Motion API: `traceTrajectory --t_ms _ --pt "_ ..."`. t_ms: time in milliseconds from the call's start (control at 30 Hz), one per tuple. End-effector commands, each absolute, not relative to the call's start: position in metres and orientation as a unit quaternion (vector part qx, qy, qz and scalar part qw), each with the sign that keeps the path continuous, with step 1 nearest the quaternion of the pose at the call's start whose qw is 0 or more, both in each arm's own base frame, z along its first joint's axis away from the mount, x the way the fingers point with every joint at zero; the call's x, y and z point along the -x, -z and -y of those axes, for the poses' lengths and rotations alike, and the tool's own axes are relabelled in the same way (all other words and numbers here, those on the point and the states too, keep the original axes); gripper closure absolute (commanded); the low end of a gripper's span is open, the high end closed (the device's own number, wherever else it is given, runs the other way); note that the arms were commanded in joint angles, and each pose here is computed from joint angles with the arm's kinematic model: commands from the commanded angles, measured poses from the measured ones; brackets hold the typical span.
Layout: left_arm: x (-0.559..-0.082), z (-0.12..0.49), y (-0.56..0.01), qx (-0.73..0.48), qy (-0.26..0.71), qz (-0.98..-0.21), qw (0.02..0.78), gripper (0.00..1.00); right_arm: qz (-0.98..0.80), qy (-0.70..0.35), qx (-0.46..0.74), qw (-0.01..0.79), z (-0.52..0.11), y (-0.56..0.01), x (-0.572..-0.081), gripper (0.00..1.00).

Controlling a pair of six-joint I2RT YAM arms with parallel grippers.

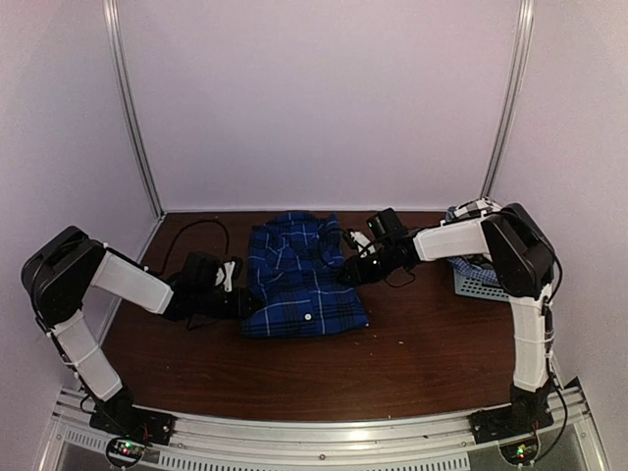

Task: Fold and stack the long sleeve shirts
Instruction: Smooth out the 2/3-rectangle-folded shirt at the center of the board.

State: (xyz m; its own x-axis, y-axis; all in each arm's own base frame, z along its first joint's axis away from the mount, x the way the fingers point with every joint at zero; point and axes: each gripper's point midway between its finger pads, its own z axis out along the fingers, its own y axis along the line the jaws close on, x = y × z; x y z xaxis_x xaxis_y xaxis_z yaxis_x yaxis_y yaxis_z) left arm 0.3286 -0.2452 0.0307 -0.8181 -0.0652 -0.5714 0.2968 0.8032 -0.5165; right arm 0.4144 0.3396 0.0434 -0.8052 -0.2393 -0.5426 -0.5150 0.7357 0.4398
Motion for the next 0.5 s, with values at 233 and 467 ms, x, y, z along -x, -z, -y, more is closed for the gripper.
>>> traceTrajectory --t_ms 233,467 --pt "-0.336 0.224 -0.066 -0.047 0.278 -0.890 0.359 0.30 -0.907 -0.231 0.173 0.306 -0.308 -0.081 -0.421 0.43" --pt "-0.312 0.231 -0.092 -0.079 0.326 -0.868 0.365 0.16 -0.898 -0.252 0.189 0.307 -0.310 -0.094 -0.375 0.30"
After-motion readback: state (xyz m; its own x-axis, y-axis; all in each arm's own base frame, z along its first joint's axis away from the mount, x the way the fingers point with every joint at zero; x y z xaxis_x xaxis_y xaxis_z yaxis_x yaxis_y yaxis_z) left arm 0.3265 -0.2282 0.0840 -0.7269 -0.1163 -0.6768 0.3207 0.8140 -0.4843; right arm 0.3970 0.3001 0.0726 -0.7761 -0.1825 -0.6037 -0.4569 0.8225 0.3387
